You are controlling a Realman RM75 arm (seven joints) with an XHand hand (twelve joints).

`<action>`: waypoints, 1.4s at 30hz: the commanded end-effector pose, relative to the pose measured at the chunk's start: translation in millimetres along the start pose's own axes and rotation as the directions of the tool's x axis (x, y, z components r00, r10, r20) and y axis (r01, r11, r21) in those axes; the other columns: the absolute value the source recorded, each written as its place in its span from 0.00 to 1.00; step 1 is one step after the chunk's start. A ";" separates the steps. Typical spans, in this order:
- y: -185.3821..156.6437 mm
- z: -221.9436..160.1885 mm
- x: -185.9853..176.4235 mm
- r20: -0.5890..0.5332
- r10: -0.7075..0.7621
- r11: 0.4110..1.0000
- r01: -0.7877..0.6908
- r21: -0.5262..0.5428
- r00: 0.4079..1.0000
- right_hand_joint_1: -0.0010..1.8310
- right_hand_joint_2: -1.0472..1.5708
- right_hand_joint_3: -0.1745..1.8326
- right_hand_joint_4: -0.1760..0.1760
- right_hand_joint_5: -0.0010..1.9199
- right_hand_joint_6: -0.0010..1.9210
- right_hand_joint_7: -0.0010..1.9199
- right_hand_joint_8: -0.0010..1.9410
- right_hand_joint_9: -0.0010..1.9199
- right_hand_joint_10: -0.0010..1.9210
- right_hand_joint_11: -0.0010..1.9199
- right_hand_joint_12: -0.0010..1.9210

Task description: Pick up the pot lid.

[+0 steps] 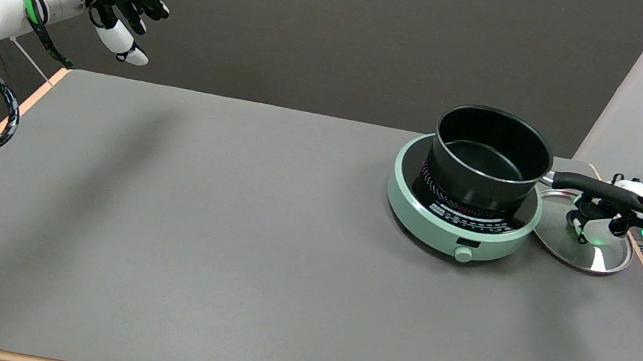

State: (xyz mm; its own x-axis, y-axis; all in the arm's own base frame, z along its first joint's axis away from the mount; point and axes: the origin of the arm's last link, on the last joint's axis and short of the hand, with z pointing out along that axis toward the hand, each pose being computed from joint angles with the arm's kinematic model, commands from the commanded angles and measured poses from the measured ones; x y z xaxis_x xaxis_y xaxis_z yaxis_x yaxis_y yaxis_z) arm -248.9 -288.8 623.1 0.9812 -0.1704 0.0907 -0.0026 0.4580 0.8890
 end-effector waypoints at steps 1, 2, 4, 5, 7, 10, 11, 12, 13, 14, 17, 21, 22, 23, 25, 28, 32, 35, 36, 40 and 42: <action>-1.0 0.2 -1.1 0.017 -0.005 1.000 0.005 0.004 1.000 0.47 0.68 0.50 0.96 0.37 0.30 0.44 0.24 0.38 0.39 0.22 0.50; -1.2 0.2 -1.3 0.017 -0.006 1.000 0.006 0.004 1.000 0.47 0.68 0.50 0.96 0.37 0.31 0.44 0.24 0.38 0.40 0.22 0.51; -2.2 0.5 -0.6 0.015 -0.004 1.000 0.004 0.007 1.000 0.47 0.69 0.50 0.99 0.38 0.33 0.45 0.26 0.38 0.42 0.21 0.53; -2.3 0.5 -0.6 0.015 -0.004 1.000 0.004 0.007 1.000 0.47 0.69 0.49 1.00 0.38 0.34 0.45 0.28 0.38 0.44 0.21 0.53; -2.6 0.5 -0.5 0.015 -0.004 1.000 0.004 0.008 1.000 0.48 0.70 0.49 1.00 0.38 0.35 0.45 0.31 0.38 0.47 0.21 0.55; -2.9 0.6 -0.4 0.015 -0.004 1.000 0.004 0.009 1.000 0.52 0.70 0.51 1.00 0.36 0.43 0.44 0.41 0.36 0.59 0.16 0.67; -3.0 0.6 -0.5 0.015 -0.004 1.000 0.004 0.009 1.000 0.53 0.71 0.51 1.00 0.35 0.46 0.43 0.45 0.36 0.63 0.14 0.71; -3.2 0.6 -0.7 0.016 -0.005 1.000 0.005 0.009 1.000 0.69 0.78 0.30 1.00 0.35 0.48 0.44 0.62 0.37 0.64 0.13 0.74; -3.4 0.7 -0.7 0.016 -0.005 1.000 0.005 0.010 1.000 0.73 0.79 0.25 1.00 0.34 0.49 0.44 0.66 0.37 0.64 0.13 0.76; -3.4 0.7 -0.8 0.016 -0.005 1.000 0.005 0.010 1.000 0.73 0.79 0.26 1.00 0.33 0.52 0.43 0.68 0.37 0.66 0.13 0.80; -3.5 0.7 -1.0 0.017 -0.006 1.000 0.005 0.010 1.000 0.73 0.79 0.29 1.00 0.29 0.60 0.41 0.72 0.36 0.72 0.11 0.86; -3.5 0.7 -1.0 0.017 -0.006 1.000 0.005 0.010 1.000 0.72 0.79 0.32 1.00 0.26 0.67 0.38 0.78 0.32 0.84 0.08 0.93; -3.5 0.7 -1.1 0.017 -0.006 1.000 0.005 0.010 1.000 0.72 0.79 0.33 1.00 0.25 0.68 0.38 0.79 0.32 0.85 0.07 0.94; -3.5 0.7 -1.1 0.017 -0.006 1.000 0.006 0.010 1.000 0.71 0.79 0.34 1.00 0.24 0.70 0.36 0.82 0.30 0.89 0.06 0.95; -3.5 0.7 -1.1 0.017 -0.006 1.000 0.006 0.010 1.000 0.71 0.78 0.39 1.00 0.21 0.73 0.35 0.85 0.28 0.94 0.05 0.96; -4.2 0.7 -1.0 0.017 -0.005 1.000 0.005 0.012 1.000 0.71 0.78 0.41 1.00 0.20 0.73 0.34 0.88 0.27 0.99 0.06 0.97; -4.6 0.7 -1.2 0.017 -0.006 1.000 0.005 0.013 1.000 0.70 0.78 0.44 1.00 0.20 0.72 0.33 0.91 0.26 1.00 0.07 0.99; -4.6 0.7 -1.2 0.017 -0.006 1.000 0.005 0.013 1.000 0.70 0.78 0.45 1.00 0.20 0.72 0.33 0.92 0.25 1.00 0.08 0.99; -4.6 0.7 -1.2 0.017 -0.006 1.000 0.005 0.013 1.000 0.70 0.78 0.45 1.00 0.20 0.71 0.33 0.92 0.25 1.00 0.08 0.99; -5.0 0.7 -1.0 0.017 -0.005 1.000 0.005 0.015 1.000 0.70 0.78 0.46 1.00 0.20 0.71 0.33 0.92 0.24 1.00 0.09 0.99; -5.0 0.7 -1.0 0.017 -0.005 1.000 0.005 0.015 1.000 0.70 0.78 0.46 1.00 0.20 0.71 0.33 0.93 0.24 1.00 0.10 0.99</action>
State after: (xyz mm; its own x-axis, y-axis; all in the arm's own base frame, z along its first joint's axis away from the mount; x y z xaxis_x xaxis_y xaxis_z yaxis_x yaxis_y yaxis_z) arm -250.3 -290.8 619.9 0.9778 -0.1877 0.0933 0.0005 0.4472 0.8944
